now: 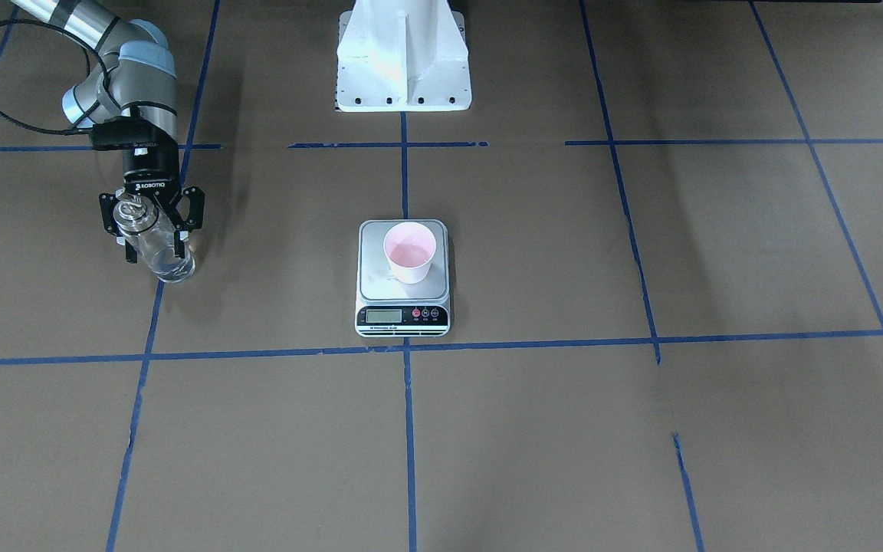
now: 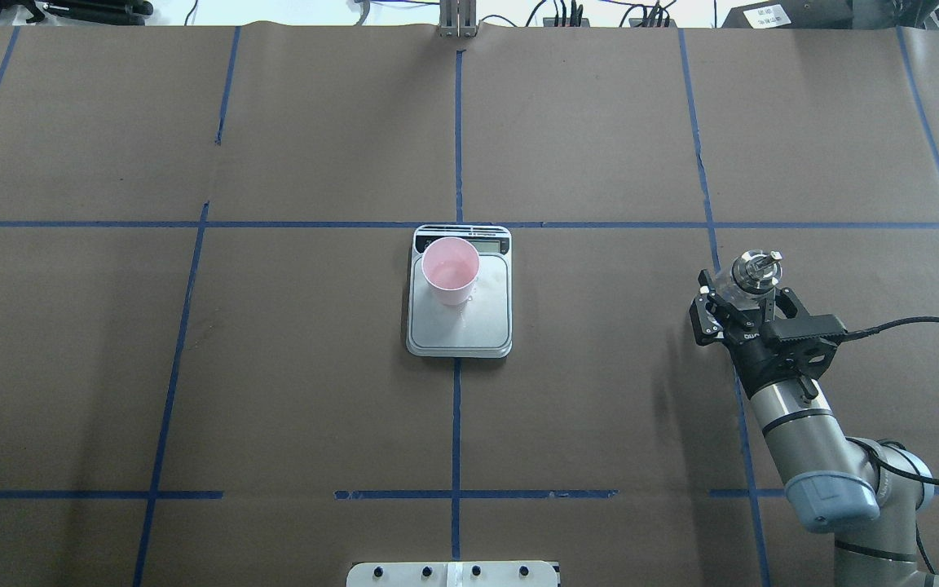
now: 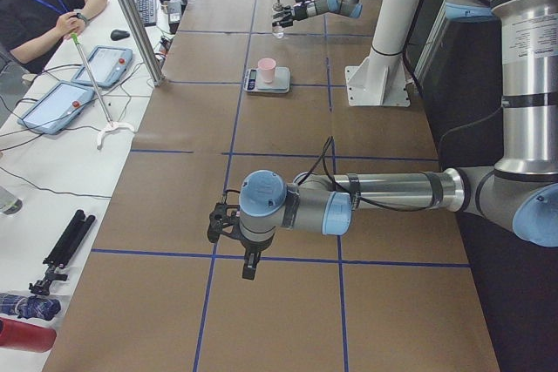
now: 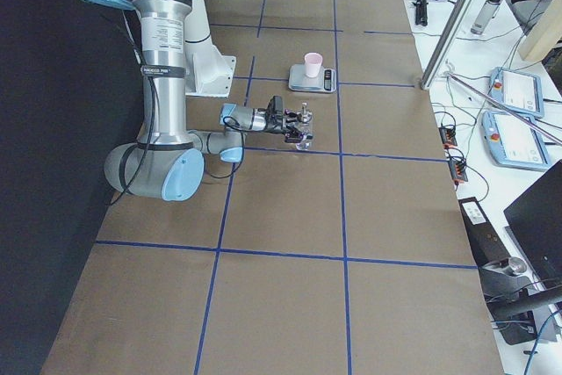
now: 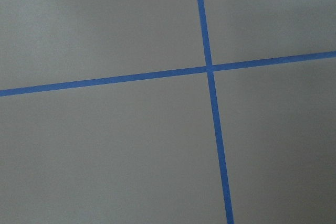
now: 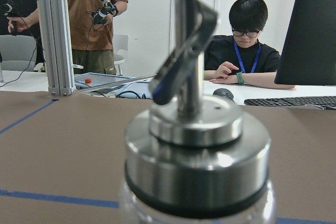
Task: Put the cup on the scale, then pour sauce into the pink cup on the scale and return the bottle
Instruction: 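Lower the sauce bottle onto the table with the right gripper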
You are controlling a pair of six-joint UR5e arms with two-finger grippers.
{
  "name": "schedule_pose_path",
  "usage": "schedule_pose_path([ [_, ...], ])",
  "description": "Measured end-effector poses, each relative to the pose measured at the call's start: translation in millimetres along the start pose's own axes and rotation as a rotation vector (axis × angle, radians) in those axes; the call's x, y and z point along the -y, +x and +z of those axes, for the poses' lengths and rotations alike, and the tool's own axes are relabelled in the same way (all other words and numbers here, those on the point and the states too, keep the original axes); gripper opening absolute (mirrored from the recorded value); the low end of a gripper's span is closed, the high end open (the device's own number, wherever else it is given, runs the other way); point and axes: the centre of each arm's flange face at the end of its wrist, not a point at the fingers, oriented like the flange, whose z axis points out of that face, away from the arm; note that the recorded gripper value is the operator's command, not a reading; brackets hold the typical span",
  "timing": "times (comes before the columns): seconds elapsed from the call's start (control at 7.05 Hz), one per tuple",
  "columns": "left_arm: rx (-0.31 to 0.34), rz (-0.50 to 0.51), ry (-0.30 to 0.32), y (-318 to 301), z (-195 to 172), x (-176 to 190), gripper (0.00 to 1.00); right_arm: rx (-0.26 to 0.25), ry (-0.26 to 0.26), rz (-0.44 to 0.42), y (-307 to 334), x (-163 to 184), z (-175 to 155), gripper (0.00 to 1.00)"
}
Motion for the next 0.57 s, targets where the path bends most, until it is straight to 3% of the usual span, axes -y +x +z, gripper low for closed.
schedule_pose_path([
  [0.57, 0.0, 0.001, -0.001, 0.4, 0.4, 0.1, 1.0, 0.027, -0.047, 0.002, -2.2, -4.7, 0.3, 0.0],
])
